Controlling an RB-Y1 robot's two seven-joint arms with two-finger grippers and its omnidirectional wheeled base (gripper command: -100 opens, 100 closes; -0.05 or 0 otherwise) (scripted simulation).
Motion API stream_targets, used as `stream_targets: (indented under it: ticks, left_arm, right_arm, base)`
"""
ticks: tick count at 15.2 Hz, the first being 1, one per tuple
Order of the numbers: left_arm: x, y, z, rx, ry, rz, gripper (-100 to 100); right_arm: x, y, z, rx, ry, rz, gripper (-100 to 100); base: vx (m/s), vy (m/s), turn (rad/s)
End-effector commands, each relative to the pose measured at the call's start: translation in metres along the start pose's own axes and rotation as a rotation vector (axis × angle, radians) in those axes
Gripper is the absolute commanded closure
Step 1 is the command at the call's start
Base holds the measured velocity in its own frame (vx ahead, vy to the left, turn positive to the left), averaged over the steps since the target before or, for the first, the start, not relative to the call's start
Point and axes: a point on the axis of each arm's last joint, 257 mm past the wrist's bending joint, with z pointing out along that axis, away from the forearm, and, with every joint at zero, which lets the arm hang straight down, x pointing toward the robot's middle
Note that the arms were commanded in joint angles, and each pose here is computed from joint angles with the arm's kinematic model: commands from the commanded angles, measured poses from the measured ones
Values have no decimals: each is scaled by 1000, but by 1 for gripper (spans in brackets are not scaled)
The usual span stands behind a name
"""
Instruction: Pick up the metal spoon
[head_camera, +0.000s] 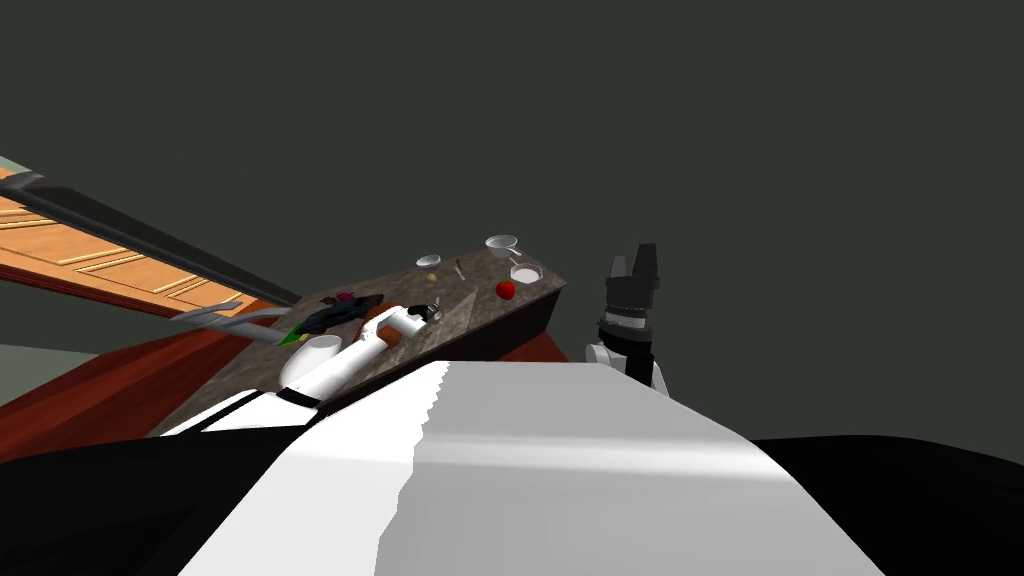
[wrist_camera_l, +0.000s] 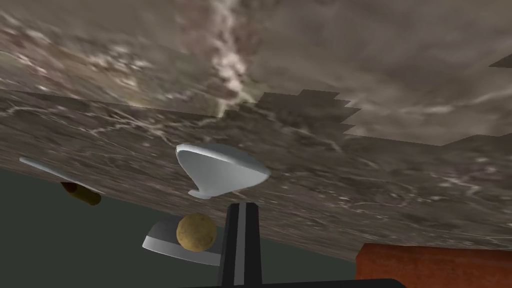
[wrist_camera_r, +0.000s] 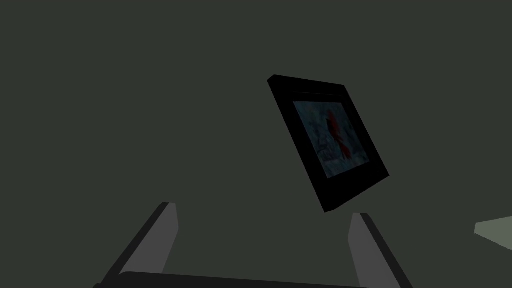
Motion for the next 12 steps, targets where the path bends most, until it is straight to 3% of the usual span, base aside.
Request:
stream_targets:
  ticks: [1,3,4,5,12]
  left_arm:
    - [0,0,0,0,0,0,100]
    - [-4,-9,-10,9,4,8,100]
    - [-3,-6,-6,8,2,5,100]
    - [-27,-16,-12,25,-30,19,-100]
    - [-88,-39,-33,58,-105,77,-100]
  right_arm:
    - [0,0,0,0,0,0,0]
    - [0,0,0,0,0,0,0]
    - [0,0,0,0,0,0,0]
    - [0,0,0,0,0,0,0]
    - [0,0,0,0,0,0,0]
  base:
    - [0,0,0]
    - [-34,-24,66]
    - [-30,-20,30]
    - [-26,17,-201]
    - [-71,94,-278]
